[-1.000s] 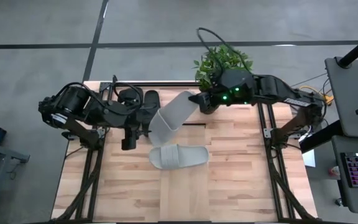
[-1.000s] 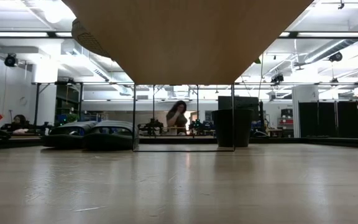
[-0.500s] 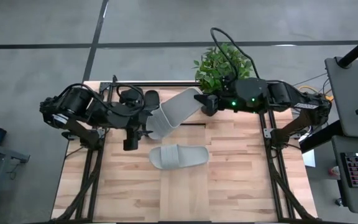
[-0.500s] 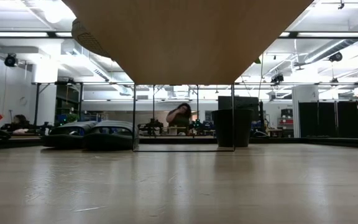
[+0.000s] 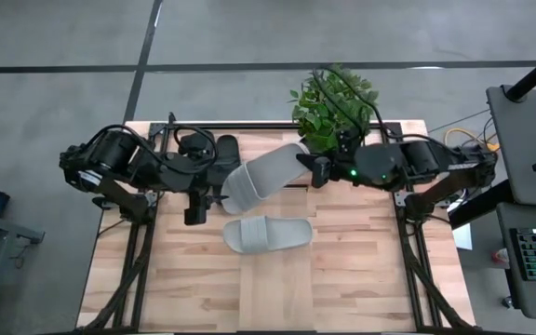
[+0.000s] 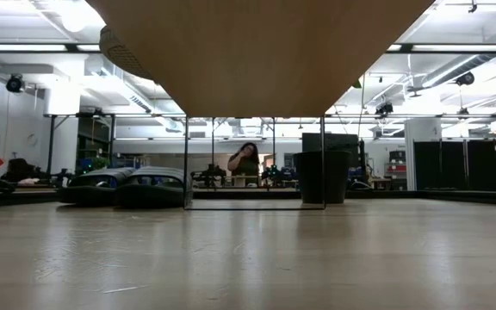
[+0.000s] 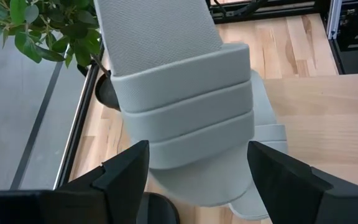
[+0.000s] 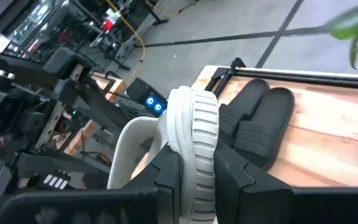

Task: Pick and place slides into the shelf
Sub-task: Put the gray slipper on the shelf

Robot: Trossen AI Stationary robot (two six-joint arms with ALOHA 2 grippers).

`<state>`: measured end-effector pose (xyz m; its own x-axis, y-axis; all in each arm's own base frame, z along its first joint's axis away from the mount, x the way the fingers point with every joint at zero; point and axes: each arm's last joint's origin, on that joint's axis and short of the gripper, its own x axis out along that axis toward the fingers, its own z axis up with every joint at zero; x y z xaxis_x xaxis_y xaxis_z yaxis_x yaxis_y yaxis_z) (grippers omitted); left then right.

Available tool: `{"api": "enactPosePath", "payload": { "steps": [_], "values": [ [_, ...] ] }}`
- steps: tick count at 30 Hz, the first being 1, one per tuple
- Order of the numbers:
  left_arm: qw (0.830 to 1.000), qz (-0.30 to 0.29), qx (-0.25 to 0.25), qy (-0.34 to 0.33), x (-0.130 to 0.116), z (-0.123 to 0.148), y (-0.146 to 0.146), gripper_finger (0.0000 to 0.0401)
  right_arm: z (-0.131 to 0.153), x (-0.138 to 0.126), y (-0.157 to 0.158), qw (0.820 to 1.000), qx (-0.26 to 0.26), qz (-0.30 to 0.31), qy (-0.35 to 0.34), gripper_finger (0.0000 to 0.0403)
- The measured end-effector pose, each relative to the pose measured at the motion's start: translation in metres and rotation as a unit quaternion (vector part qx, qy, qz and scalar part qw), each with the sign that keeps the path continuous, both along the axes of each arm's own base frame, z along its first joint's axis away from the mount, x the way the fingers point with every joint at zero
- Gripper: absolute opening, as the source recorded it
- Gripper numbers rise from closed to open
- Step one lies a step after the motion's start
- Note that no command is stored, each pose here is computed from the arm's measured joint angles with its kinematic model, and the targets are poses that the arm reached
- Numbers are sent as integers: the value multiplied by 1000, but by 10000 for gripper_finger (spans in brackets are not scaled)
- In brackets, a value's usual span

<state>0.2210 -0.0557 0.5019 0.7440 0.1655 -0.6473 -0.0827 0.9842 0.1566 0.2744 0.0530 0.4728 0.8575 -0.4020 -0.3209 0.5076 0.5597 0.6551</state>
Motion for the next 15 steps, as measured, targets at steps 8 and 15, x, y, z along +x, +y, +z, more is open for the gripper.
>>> {"api": "enactPosePath", "payload": {
  "steps": [8,15],
  "values": [
    [1000,-5,6,3,0,0,0,256,-17,-14,7,998,20,-60,-16,47],
    [1000,-15,18,5,0,0,0,256,-36,-23,10,994,47,-80,-52,47]
  ]
}}
